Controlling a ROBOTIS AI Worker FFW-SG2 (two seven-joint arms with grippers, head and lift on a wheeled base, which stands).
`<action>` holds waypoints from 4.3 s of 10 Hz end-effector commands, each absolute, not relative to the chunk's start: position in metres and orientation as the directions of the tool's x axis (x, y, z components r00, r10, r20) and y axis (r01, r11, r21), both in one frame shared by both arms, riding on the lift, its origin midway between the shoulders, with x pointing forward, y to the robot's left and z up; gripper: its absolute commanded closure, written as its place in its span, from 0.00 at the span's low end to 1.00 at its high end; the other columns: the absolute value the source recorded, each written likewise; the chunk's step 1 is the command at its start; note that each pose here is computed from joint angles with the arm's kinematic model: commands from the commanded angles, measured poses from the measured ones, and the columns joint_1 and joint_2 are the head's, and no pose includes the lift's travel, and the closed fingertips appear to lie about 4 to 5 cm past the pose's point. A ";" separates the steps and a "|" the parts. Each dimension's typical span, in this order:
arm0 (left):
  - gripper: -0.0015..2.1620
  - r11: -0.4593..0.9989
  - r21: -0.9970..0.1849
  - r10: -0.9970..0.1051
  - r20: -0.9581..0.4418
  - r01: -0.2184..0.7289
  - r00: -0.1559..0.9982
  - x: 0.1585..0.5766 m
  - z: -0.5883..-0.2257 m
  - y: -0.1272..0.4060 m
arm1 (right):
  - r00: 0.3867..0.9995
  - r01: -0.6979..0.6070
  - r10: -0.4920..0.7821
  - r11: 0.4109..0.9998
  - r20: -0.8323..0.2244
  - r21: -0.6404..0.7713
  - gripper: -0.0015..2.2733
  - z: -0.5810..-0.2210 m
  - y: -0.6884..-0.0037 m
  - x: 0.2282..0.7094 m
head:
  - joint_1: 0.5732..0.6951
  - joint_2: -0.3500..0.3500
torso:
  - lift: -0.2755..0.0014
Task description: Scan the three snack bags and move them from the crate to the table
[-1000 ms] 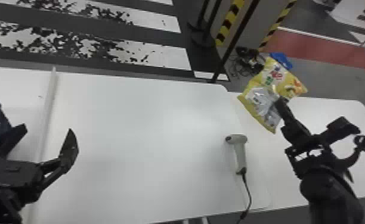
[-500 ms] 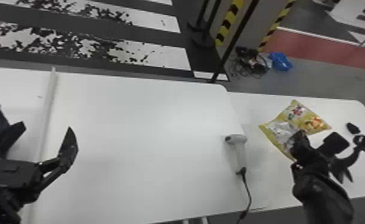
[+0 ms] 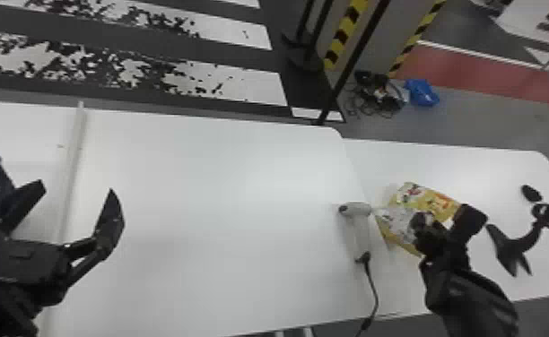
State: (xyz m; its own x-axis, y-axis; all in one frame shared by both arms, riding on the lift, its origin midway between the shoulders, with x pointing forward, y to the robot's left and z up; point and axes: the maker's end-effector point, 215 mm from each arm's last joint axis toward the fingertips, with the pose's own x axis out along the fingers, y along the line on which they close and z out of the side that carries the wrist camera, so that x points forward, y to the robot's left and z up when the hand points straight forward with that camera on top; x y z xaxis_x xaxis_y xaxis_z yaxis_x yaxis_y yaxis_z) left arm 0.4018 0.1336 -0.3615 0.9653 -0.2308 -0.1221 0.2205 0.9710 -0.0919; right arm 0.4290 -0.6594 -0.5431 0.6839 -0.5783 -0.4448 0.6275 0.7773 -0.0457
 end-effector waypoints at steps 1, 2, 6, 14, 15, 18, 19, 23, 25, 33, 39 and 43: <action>0.02 0.970 -0.087 -0.234 -0.120 0.225 0.965 0.401 -0.361 0.131 | 0.725 0.595 -0.560 0.803 -0.402 -0.045 0.03 -0.518 -0.645 0.436 | 1.00 0.00 | 0.77; 0.02 0.971 -0.079 -0.235 -0.120 0.226 0.965 0.401 -0.361 0.129 | 0.746 0.592 -0.573 0.804 -0.340 -0.054 0.02 -0.485 -0.636 0.438 | 1.00 0.00 | 0.77; 0.02 0.972 -0.069 -0.233 -0.113 0.226 0.966 0.400 -0.357 0.125 | 0.917 0.363 -0.351 0.931 -0.189 0.031 0.02 -0.381 -0.483 0.443 | 1.00 0.00 | 0.77; 0.02 0.975 -0.075 -0.216 -0.136 0.208 0.967 0.391 -0.365 0.137 | 0.992 0.030 -0.011 0.988 -0.124 0.153 0.03 -0.371 -0.252 0.383 | 1.00 0.21 | 0.77; 0.02 0.978 -0.077 -0.201 -0.144 0.192 0.969 0.389 -0.367 0.147 | 0.995 0.020 -0.003 0.985 -0.098 0.174 0.03 -0.372 -0.242 0.375 | 1.00 0.24 | 0.77; 0.04 0.998 -0.032 -0.061 -0.193 0.056 0.979 0.398 -0.346 0.243 | 0.997 0.007 0.009 0.982 -0.081 0.187 0.03 -0.377 -0.232 0.370 | 1.00 0.36 | 0.77; 0.04 1.000 0.004 0.007 -0.291 -0.006 0.957 0.398 -0.361 0.283 | 0.997 0.005 0.009 0.983 -0.076 0.182 0.03 -0.375 -0.232 0.372 | 1.00 0.45 | 0.77; 0.07 0.991 0.011 0.121 -0.482 -0.132 0.868 0.381 -0.399 0.357 | 0.998 -0.013 0.025 0.984 -0.065 0.176 0.03 -0.384 -0.224 0.370 | 1.00 0.73 | 0.77; 0.07 0.989 0.005 0.122 -0.579 -0.146 0.806 0.370 -0.428 0.360 | 0.998 -0.020 0.030 0.985 -0.061 0.170 0.03 -0.383 -0.223 0.371 | 1.00 0.78 | 0.77; 0.83 0.986 -0.070 0.058 -0.709 -0.152 0.703 0.353 -0.470 0.355 | 0.998 -0.031 0.040 0.986 -0.051 0.165 0.03 -0.380 -0.221 0.377 | 1.00 0.79 | 0.77; 0.83 0.992 -0.035 0.078 -0.610 -0.125 0.789 0.359 -0.401 0.355 | 0.998 -0.026 0.036 0.985 -0.052 0.173 0.03 -0.378 -0.220 0.379 | 1.00 0.80 | 0.77; 0.83 0.998 -0.031 0.029 -0.466 -0.050 0.884 0.359 -0.309 0.315 | 0.999 0.008 0.000 0.985 -0.043 0.172 0.03 -0.374 -0.233 0.381 | 1.00 0.75 | 0.77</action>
State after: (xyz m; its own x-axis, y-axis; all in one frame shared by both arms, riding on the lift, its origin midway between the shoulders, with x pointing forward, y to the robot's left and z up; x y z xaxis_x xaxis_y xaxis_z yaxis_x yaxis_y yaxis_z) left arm 0.3596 0.3220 -0.3231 0.8717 0.0392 -0.4885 -0.0616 0.9977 -0.0298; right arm 0.3804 -0.2303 -0.3754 0.9990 0.0039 -0.0455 0.0041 0.9848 0.1735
